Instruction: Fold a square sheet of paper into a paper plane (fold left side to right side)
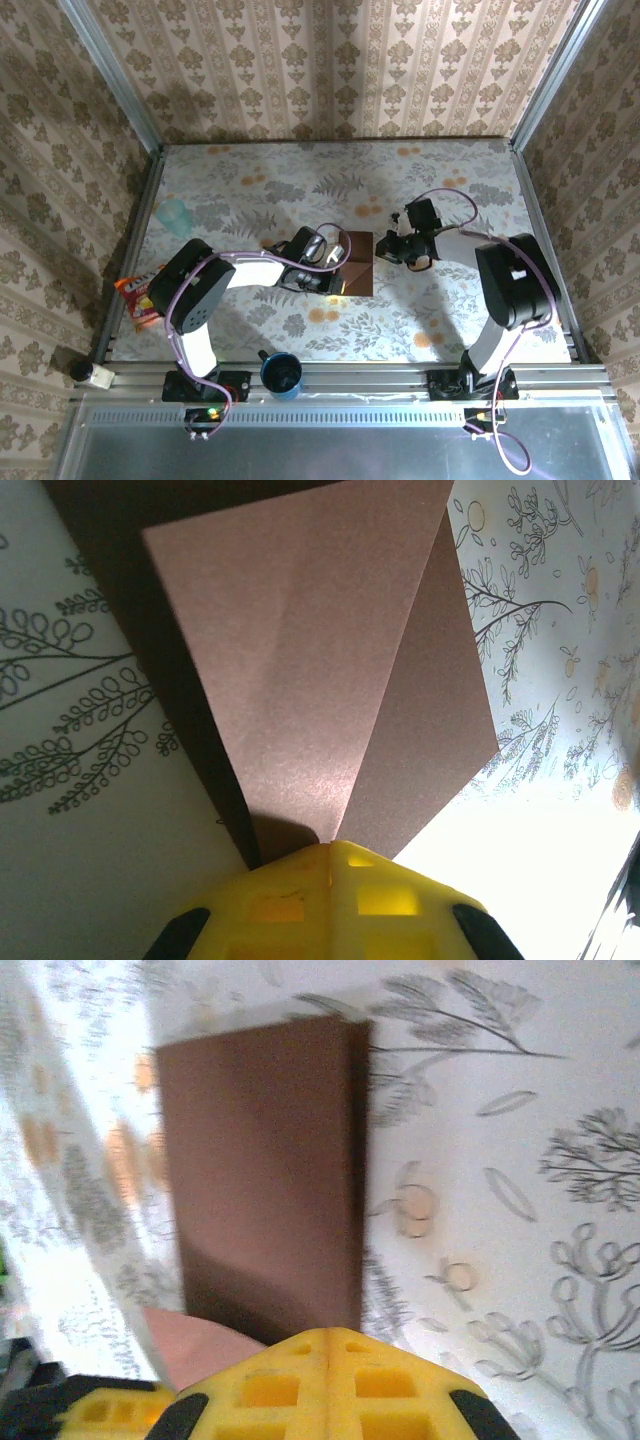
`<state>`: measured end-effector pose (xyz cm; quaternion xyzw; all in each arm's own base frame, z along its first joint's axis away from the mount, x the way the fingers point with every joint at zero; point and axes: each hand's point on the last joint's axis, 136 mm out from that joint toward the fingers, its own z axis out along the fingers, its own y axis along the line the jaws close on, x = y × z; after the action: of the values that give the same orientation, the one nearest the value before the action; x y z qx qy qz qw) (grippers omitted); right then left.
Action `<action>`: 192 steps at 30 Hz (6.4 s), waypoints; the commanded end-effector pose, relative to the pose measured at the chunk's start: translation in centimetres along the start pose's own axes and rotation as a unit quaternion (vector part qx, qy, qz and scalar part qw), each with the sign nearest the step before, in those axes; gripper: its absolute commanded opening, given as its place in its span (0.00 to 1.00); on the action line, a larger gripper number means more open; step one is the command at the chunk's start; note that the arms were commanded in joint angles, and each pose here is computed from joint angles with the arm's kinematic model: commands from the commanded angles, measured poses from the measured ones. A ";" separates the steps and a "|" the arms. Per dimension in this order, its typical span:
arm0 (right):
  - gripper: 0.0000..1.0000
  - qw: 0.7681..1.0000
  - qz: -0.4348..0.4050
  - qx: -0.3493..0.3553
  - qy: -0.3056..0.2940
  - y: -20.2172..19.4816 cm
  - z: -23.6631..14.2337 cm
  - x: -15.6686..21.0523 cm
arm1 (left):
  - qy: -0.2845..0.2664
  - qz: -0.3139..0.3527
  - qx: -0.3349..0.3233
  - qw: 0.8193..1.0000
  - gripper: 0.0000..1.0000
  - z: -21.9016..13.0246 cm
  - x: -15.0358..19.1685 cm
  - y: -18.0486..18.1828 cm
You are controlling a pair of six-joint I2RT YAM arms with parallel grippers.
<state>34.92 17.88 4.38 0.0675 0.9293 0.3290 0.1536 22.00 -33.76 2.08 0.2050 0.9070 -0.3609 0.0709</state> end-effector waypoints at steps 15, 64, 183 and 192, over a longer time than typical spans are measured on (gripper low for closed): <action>0.00 0.998 0.010 -0.017 0.059 1.4 3.7 4.3 | 0.015 -0.017 -0.011 1.000 0.00 -0.7 -0.2 -0.2; 0.00 0.993 0.025 0.064 0.099 -3.1 4.3 6.5 | 0.045 0.007 -0.027 0.999 0.00 2.0 -0.9 -0.2; 0.43 0.992 0.023 -0.122 -0.001 4.7 3.6 3.3 | -0.109 0.008 0.001 0.994 0.31 -1.7 -5.9 2.7; 0.13 0.993 -0.002 -0.115 -0.015 5.3 2.9 2.8 | -0.150 0.040 0.021 0.988 0.40 -3.6 -6.8 0.9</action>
<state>32.85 24.42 3.80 0.0678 0.8801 0.4447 0.1517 28.07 -32.88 3.71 0.1701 0.8875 -0.3911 0.1744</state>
